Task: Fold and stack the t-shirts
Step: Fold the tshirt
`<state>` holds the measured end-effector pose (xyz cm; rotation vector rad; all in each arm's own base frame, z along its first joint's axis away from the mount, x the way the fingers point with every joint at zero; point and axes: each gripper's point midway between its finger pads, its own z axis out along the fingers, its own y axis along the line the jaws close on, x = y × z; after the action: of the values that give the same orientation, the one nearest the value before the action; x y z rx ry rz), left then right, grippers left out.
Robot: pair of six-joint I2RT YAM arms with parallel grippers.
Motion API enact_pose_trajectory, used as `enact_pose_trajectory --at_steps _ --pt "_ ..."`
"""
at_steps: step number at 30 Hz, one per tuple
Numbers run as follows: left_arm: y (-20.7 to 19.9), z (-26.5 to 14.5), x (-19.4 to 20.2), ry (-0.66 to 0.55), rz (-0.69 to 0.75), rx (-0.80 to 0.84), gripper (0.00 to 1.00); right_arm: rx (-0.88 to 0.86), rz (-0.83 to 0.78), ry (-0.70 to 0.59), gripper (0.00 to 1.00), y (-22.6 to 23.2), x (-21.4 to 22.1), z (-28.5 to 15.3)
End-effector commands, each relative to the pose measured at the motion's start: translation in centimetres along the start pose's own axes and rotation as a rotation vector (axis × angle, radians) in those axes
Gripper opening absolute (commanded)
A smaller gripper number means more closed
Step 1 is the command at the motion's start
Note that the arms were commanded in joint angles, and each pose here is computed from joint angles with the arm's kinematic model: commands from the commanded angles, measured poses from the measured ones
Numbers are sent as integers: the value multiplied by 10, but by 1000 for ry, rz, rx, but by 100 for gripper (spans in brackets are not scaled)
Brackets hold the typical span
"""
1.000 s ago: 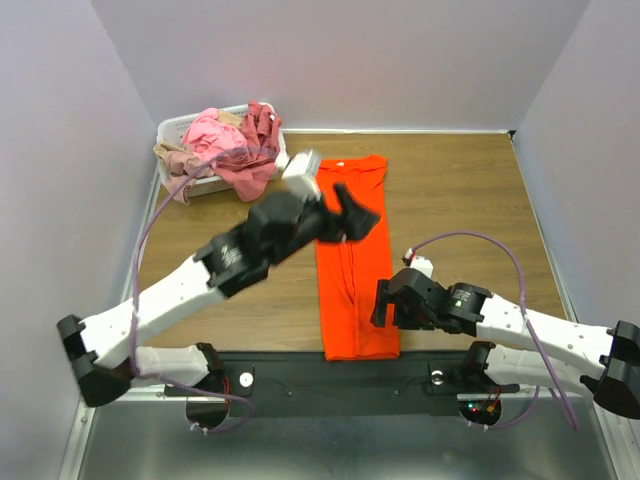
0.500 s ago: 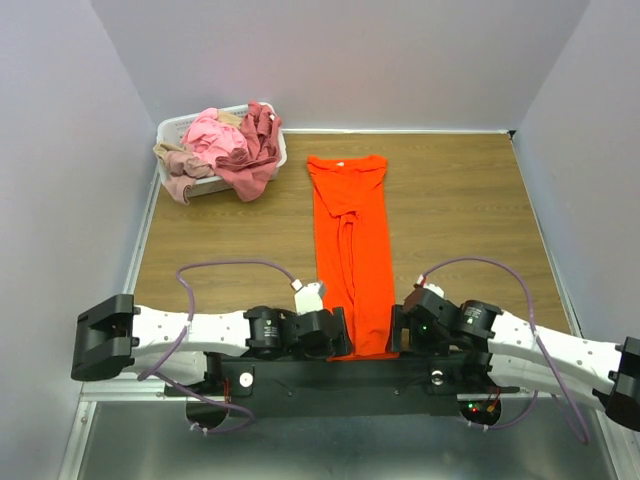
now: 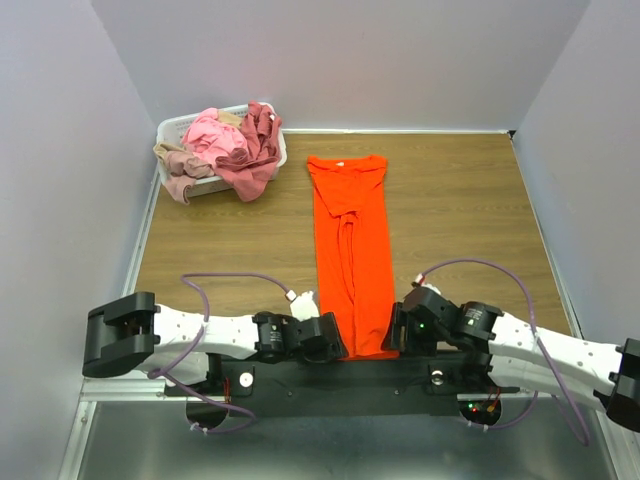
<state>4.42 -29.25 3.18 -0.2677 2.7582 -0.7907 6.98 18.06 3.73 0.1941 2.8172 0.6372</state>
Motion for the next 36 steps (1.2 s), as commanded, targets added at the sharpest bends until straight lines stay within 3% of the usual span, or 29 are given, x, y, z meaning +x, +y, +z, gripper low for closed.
enact_pose_trajectory --at_steps 1,2,5,8,14,20,23,25,36 --pt "29 9 4 6 -3 -92 67 -6 14 11 66 3 2 11" --pt "34 11 4 6 -7 -107 60 6 14 15 63 1 3 14" --pt "40 13 5 7 -8 -134 56 34 17 27 50 -3 5 19" --pt "41 14 5 1 -1 -153 43 60 38 16 36 -9 4 22" --pt "55 14 4 -3 -1 -228 1 50 49 24 24 -12 8 22" --pt "49 13 5 4 28 -216 0 -17 24 72 17 0 15 14" --pt "47 8 3 3 34 -222 0 -38 13 78 8 5 15 11" --pt "37 5 -1 -15 39 -197 0 -44 6 56 1 9 10 9" --pt "-21 -4 -74 -214 81 -49 0 18 -82 -198 0 56 -62 -1"
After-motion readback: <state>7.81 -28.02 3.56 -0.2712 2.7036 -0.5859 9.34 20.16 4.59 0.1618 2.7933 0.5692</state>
